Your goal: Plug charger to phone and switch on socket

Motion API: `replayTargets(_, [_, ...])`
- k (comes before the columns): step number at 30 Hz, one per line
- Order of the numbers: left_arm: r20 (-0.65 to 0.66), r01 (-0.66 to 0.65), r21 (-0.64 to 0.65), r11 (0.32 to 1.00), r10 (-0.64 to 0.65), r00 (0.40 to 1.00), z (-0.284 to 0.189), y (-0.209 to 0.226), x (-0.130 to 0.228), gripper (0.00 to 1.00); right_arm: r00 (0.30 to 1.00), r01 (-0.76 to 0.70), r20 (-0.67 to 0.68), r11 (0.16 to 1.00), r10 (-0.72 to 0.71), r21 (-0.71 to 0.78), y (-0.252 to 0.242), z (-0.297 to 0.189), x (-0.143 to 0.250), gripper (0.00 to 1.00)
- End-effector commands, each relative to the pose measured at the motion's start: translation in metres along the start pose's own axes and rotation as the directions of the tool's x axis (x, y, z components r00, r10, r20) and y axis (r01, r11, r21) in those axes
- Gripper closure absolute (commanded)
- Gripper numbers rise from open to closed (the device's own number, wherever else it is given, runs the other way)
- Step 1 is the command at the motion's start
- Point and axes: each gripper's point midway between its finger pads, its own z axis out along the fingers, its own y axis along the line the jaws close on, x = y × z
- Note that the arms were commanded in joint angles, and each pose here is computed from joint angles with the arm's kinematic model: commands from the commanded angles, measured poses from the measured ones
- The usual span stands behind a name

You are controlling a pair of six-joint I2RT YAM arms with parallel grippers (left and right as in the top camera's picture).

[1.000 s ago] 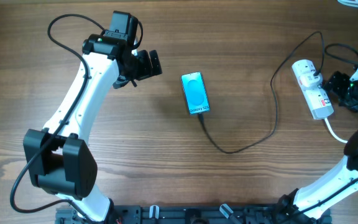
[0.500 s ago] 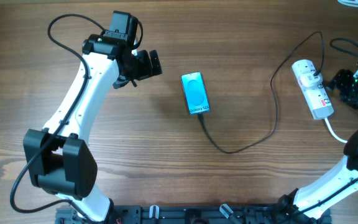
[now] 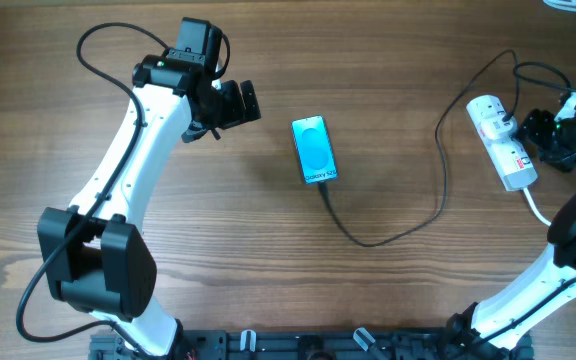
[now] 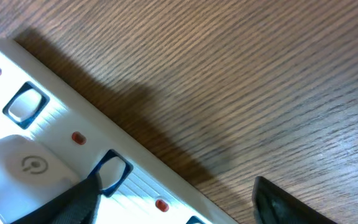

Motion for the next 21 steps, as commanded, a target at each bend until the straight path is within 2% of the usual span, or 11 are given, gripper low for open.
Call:
replayTargets(1, [0.0, -0.014, -0.015, 1.0, 0.014, 1.0, 0.002, 0.003, 0.0, 0.0, 1.0, 0.009, 0.001, 1.0, -0.01, 0.006, 0.002, 0.009, -0.001, 0.1])
replayTargets(15, [0.0, -0.014, -0.015, 1.0, 0.014, 1.0, 0.002, 0.003, 0.0, 0.0, 0.999, 0.003, -0.045, 1.0, -0.002, 0.009, 0.0, 0.015, 0.015, 0.1])
replayTargets(18, [0.0, -0.014, -0.015, 1.0, 0.014, 1.0, 0.002, 0.003, 0.0, 0.0, 1.0, 0.006, -0.009, 1.0, -0.006, 0.007, 0.0, 0.02, 0.01, 0.06])
replayTargets(19, [0.0, -0.014, -0.015, 1.0, 0.014, 1.0, 0.002, 0.003, 0.0, 0.0, 1.0, 0.008, 0.003, 1.0, -0.008, 0.006, 0.0, 0.02, 0.007, 0.0])
replayTargets(21, [0.0, -0.014, -0.015, 1.0, 0.014, 1.0, 0.002, 0.003, 0.0, 0.0, 1.0, 0.011, 0.018, 1.0, -0.011, 0.005, 0.0, 0.02, 0.003, 0.0])
